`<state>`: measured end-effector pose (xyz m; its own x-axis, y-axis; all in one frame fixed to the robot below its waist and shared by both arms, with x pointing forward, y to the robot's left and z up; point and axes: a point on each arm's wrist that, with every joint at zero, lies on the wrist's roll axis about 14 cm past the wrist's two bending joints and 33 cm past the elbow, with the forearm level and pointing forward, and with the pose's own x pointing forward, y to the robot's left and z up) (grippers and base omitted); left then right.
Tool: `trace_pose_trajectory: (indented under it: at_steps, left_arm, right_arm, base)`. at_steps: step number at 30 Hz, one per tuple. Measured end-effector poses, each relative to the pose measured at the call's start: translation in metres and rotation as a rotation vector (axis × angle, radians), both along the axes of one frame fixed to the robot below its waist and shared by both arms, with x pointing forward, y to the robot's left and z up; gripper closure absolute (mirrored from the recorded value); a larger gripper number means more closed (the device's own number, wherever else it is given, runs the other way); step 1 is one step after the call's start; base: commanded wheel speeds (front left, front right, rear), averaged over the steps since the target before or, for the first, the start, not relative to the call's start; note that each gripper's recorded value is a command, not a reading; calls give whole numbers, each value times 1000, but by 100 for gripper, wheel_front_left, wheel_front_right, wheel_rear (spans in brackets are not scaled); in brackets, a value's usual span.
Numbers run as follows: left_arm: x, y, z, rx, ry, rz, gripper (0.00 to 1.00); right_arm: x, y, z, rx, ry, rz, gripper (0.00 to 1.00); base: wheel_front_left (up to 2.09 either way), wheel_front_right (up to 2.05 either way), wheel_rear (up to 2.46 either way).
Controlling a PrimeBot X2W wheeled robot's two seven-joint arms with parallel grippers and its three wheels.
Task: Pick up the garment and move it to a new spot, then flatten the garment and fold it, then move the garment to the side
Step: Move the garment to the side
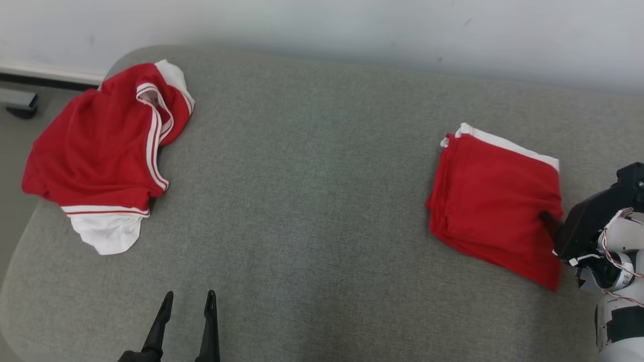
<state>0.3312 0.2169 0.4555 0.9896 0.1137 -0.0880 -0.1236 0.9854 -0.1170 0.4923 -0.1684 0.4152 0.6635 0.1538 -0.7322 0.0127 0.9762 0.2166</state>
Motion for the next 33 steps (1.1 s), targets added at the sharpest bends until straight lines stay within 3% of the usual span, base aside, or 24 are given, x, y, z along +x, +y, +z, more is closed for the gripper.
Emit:
trace_pose_trajectory:
  at_steps: [7,8,11,20,33]
  left_arm:
    - [0,9,-10,4,40,32,0]
    - [-1,10,-12,5,47,39,0]
    - [0,12,-16,7,61,47,0]
    - [19,-3,-17,-1,53,-7,0]
    - [77,-62,-6,26,-28,-239,0]
  right_arm:
    - [12,18,-26,7,58,20,0]
    - [14,20,-29,5,63,24,7]
    - [18,27,-33,-3,73,47,100]
    - [12,19,-30,-36,76,77,100]
    - [-25,-73,-21,-200,68,-12,100]
  base:
    - [0,0,0]
    - [0,0,0]
    - [0,0,0]
    - [0,0,0]
    - [0,0,0]
